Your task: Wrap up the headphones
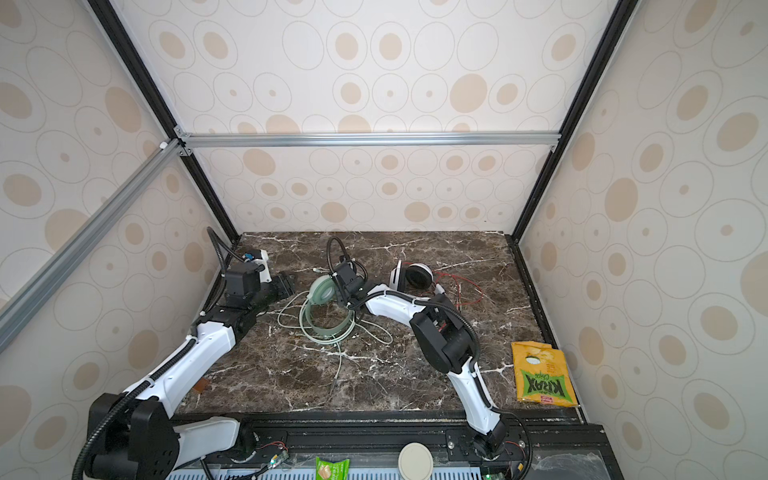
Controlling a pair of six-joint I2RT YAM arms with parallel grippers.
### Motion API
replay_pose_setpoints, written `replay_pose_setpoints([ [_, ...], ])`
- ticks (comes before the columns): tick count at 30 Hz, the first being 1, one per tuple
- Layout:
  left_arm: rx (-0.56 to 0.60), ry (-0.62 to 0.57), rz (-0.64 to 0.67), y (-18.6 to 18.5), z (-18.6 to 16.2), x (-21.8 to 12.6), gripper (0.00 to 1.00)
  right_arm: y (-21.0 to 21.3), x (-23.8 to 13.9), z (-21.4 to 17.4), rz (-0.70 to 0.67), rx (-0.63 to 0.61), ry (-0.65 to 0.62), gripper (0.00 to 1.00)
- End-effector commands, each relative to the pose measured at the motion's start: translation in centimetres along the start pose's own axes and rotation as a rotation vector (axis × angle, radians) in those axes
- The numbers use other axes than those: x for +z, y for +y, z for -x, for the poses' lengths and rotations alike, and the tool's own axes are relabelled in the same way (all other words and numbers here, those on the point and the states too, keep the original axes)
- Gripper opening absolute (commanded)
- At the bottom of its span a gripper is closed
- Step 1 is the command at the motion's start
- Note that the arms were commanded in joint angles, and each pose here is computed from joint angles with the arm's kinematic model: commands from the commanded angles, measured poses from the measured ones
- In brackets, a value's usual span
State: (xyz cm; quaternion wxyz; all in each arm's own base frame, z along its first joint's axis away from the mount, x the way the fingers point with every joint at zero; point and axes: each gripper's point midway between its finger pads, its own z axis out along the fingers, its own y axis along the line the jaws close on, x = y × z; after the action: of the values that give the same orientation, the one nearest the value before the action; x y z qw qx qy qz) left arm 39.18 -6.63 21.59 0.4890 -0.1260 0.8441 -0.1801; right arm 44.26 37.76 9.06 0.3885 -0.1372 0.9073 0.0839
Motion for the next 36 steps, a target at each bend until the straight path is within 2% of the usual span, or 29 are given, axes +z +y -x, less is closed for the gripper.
replay_pose_setpoints([
  [1, 0.012, -0.084, -0.071, -2.2, 4.5, -1.9, 0.73, -1.0, -1.1, 0.8, -0.020, 0.016, -0.019, 0.32],
  [5, 0.029, -0.045, -0.108, -2.6, 4.8, -2.2, 0.76, -0.7, -1.5, 0.8, 0.006, 0.013, -0.013, 0.38],
  [10, 0.063, -0.039, -0.203, -3.9, 4.2, -2.6, 0.80, -0.8, -3.4, 1.3, 0.044, 0.008, -0.016, 0.66],
  [12, 0.062, -0.024, -0.216, -4.1, 4.0, -2.4, 0.80, -0.7, -4.3, 1.7, 0.083, 0.002, -0.011, 0.70],
  [15, 0.075, -0.001, -0.243, -4.6, 3.8, -1.9, 0.79, -0.2, -5.9, 2.1, 0.193, -0.001, 0.017, 0.72],
  [19, 0.115, 0.046, -0.273, -5.3, 3.7, -0.9, 0.78, 0.8, -7.3, 1.9, 0.449, 0.052, 0.130, 0.72],
  [21, 0.116, 0.111, -0.259, -5.1, 3.1, 0.2, 0.77, 0.5, -7.8, 1.6, 0.463, 0.052, 0.157, 0.72],
  [22, 0.102, 0.154, -0.242, -4.7, 2.6, 1.0, 0.77, 0.3, -8.0, 1.5, 0.460, 0.044, 0.163, 0.72],
  [24, 0.037, 0.240, -0.288, -5.4, 1.3, 1.8, 0.76, 0.2, -8.4, 1.4, 0.466, 0.036, 0.169, 0.72],
  [28, -0.187, 0.273, -0.340, -6.3, 0.7, 1.8, 0.80, 0.3, -9.3, 1.5, 0.479, 0.034, 0.173, 0.72],
  [31, -0.325, 0.328, -0.300, -6.0, 0.2, 2.3, 0.80, -0.1, -9.5, 1.0, 0.466, 0.032, 0.178, 0.72],
  [36, -0.464, 0.469, -0.239, -5.7, -1.2, 4.4, 0.80, -1.3, -10.6, 0.0, 0.438, 0.044, 0.147, 0.72],
])
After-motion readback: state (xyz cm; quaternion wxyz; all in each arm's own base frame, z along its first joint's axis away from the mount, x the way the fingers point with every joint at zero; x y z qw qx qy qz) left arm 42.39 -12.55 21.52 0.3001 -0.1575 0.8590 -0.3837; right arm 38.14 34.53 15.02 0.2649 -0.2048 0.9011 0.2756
